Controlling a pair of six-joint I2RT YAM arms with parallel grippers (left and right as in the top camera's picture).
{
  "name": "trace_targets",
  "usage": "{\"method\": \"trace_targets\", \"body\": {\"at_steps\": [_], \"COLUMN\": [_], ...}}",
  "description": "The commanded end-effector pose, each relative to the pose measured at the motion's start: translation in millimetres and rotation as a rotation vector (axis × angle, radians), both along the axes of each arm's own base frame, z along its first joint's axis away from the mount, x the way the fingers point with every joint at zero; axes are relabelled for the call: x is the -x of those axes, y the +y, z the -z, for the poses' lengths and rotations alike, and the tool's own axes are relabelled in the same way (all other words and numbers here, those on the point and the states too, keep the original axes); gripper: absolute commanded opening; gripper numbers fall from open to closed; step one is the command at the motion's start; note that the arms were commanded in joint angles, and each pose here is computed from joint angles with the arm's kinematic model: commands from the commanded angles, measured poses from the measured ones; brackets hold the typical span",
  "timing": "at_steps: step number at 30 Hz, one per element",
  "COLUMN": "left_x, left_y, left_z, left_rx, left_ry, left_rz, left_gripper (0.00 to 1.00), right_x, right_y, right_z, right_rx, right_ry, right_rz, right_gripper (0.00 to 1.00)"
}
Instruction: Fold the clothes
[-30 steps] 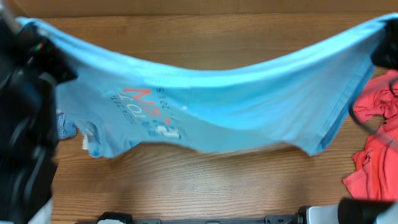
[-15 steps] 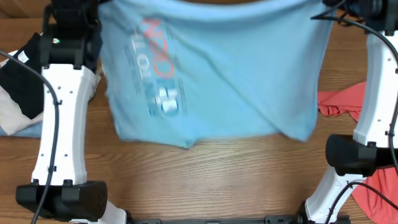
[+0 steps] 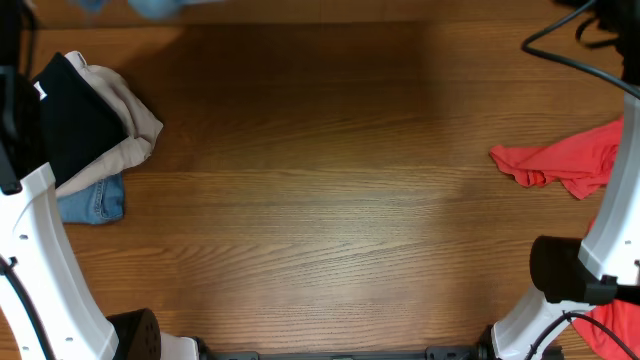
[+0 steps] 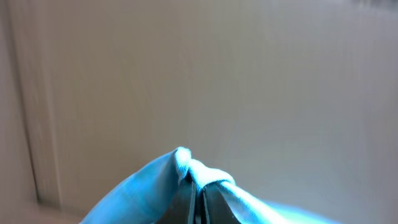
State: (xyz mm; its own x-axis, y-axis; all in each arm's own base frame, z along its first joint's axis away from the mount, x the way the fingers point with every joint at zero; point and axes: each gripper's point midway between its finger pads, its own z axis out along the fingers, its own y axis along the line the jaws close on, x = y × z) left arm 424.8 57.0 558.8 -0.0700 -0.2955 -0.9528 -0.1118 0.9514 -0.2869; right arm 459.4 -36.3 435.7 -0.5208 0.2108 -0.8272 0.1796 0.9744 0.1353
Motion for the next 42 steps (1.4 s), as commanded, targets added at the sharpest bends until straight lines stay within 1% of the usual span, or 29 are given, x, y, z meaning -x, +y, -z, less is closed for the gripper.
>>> {"method": "trace_targets", "body": {"at_steps": [1,3,6,9,12,15,16,18,20,23,26,30,33,36,42], "left_x": [-31,-31,-27,-22,-16,-8,-5,-2,1,10,18,17,16,12,8], "left_y": [-20,-24,-29,-29,-23,-18,-17,-14,-13,-14,-15,-18,-22,-27,-34], "left_z": [94,146,224,283,327,346,349,351,350,351,352,352,351,351,351], "left_rx": [0.043,0.07,0.101,0.134,0.131,0.115,0.112,0.102,0.092,0.098,0.102,0.097,0.089,0.079,0.066], "left_ry": [0.298,0.487,0.773,0.988,1.151,1.239,1.261,1.279,1.289,1.321,1.353,1.354,1.348,1.338,1.322], "left_rz": [0.102,0.112,0.129,0.133,0.103,0.084,0.077,0.064,0.058,0.059,0.062,0.068,0.076,0.086,0.1], "left_gripper": [0.04,0.04,0.04,0.04,0.04,0.04,0.04,0.04,0.04,0.04,0.04,0.04,0.04,0.04,0.04], "right_x": [-6,-1,6,18,29,39,44,54,62,70,67,62,58,49,31], "right_y": [-8,-8,-8,-7,-6,-5,-5,-5,-5,-4,1,3,6,10,24], "right_z": [58,88,132,166,195,220,230,248,264,277,278,282,292,313,370], "right_rx": [0.024,0.015,0.005,0.008,-0.001,-0.009,-0.012,-0.014,-0.018,-0.024,-0.047,-0.058,-0.077,-0.101,-0.168], "right_ry": [0.198,0.314,0.481,0.618,0.729,0.821,0.858,0.926,0.985,1.032,1.02,1.002,0.995,0.971,0.891], "right_rz": [0.008,0.006,0.0,-0.02,-0.022,-0.025,-0.026,-0.026,-0.026,-0.029,-0.041,-0.048,-0.059,-0.073,-0.12], "right_gripper": [0.06,0.11,0.13,0.16,0.16,0.17,0.19,0.19,0.18,0.16,0.17,0.23,0.25,0.29,0.3]}}
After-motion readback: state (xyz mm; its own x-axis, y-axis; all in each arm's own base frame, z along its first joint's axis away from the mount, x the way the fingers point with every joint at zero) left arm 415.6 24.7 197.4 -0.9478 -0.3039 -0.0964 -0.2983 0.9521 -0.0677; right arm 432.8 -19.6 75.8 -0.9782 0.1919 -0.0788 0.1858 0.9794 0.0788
